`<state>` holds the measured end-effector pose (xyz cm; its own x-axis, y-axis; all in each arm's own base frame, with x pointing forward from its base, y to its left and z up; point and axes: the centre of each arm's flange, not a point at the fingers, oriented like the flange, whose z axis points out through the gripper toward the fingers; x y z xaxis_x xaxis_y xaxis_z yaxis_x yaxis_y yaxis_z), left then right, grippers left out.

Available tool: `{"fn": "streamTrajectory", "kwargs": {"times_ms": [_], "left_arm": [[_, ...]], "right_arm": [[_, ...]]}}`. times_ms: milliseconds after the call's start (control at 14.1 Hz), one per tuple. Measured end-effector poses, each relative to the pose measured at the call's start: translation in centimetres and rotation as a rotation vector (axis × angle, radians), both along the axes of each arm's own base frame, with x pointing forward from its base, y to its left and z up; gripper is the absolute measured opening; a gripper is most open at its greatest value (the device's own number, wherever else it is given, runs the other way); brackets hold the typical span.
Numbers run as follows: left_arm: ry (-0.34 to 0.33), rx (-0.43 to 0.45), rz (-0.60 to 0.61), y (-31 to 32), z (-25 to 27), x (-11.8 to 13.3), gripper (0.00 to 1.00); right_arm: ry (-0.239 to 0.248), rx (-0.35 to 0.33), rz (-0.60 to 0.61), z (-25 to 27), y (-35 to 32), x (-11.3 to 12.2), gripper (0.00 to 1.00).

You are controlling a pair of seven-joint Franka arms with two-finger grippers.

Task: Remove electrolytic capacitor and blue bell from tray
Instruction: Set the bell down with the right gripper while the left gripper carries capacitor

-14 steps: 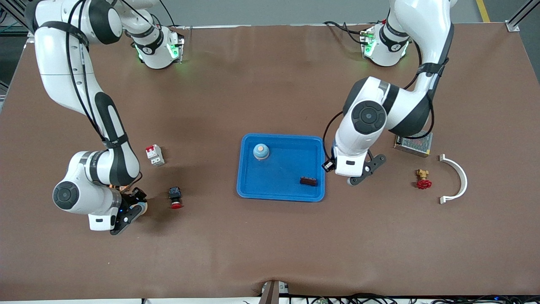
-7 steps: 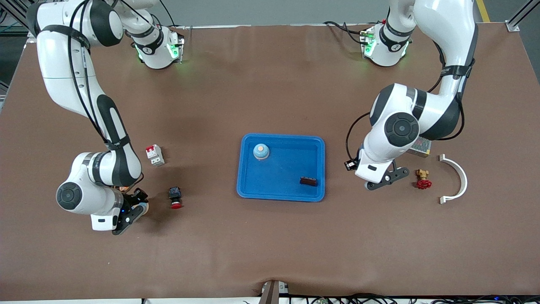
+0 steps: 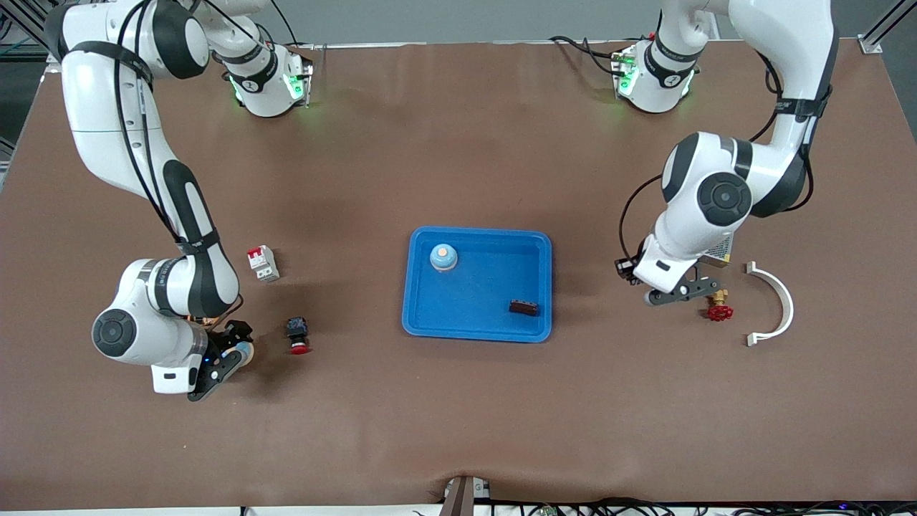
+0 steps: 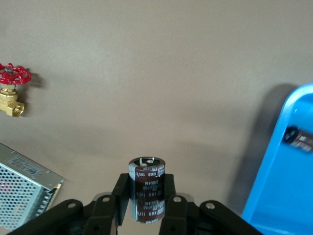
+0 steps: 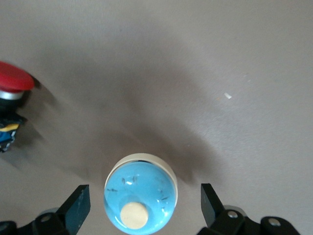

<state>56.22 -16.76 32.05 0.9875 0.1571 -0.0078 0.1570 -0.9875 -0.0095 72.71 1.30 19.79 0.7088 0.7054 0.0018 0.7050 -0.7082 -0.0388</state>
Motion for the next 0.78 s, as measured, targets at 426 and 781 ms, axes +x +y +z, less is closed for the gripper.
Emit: {"fn": "streamTrajectory", "kwargs": {"times_ms": [426,781], "left_arm": [[-0.096,-0.015,-0.115,4.5,-2.9,-5.3,0.33],[-0.141,-0.010,-0.219,6.8,-4.7,-6.5,0.33]], "right_arm": [[0.035,0.069,-0.255,5.0,3.2,0.4,1.00],[0.061,0.067,-0.465,9.1,9.0,-0.4,1.00]]}}
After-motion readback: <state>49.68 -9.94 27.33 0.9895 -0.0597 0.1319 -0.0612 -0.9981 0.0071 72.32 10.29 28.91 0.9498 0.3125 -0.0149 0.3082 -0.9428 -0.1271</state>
